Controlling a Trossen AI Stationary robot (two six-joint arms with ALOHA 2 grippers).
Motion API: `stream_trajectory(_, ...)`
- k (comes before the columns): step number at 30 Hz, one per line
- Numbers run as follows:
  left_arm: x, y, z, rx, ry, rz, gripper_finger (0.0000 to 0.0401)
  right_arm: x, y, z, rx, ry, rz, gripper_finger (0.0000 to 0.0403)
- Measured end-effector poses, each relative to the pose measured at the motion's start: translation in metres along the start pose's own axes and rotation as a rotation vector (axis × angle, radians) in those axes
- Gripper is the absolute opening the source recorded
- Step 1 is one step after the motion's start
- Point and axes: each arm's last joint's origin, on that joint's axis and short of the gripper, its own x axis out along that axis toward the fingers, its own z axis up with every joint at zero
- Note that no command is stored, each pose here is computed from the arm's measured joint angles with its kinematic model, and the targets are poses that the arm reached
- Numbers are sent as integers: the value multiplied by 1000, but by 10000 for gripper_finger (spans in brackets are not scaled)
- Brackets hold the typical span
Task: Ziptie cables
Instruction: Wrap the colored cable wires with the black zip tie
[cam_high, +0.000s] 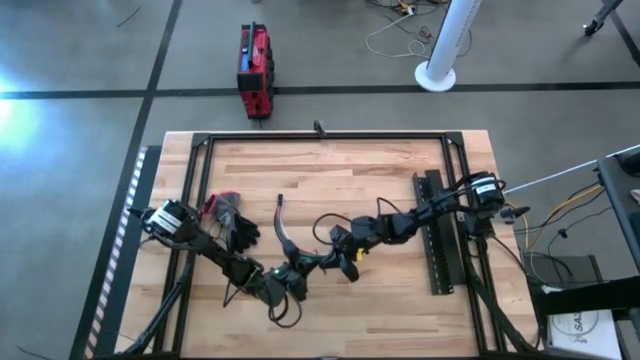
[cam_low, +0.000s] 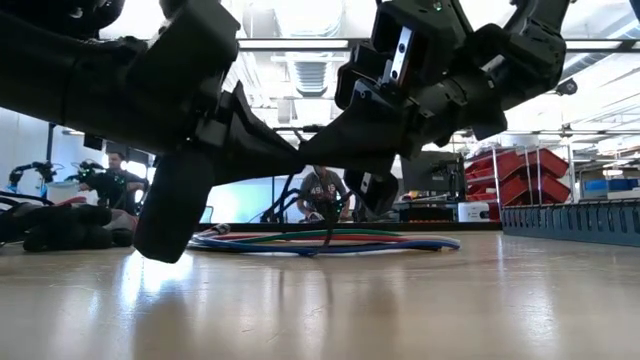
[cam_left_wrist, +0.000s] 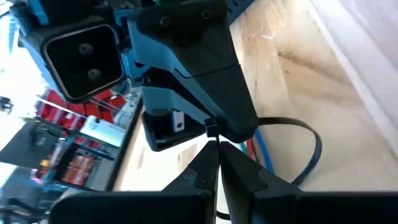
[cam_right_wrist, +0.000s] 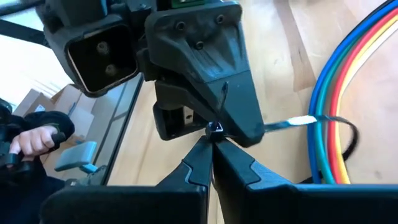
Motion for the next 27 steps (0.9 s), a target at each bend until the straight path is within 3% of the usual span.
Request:
stream_trajectory(4,-1,0,0,58,16,24,0,-1,-2,1,2,-4,-4,0)
stream_trajectory(18,-1,-3,-4,92,28,-5,0,-2,-6,4,-69,-8,-15,0)
stream_trajectory(24,-2,-2,-4,25,43,23,0,-2,-5,4,-120,-14,-20,4)
stream_trajectory(27,-2,-2,-4,-1,48,34,0,-2,-5,4,-125,-17,-20,30)
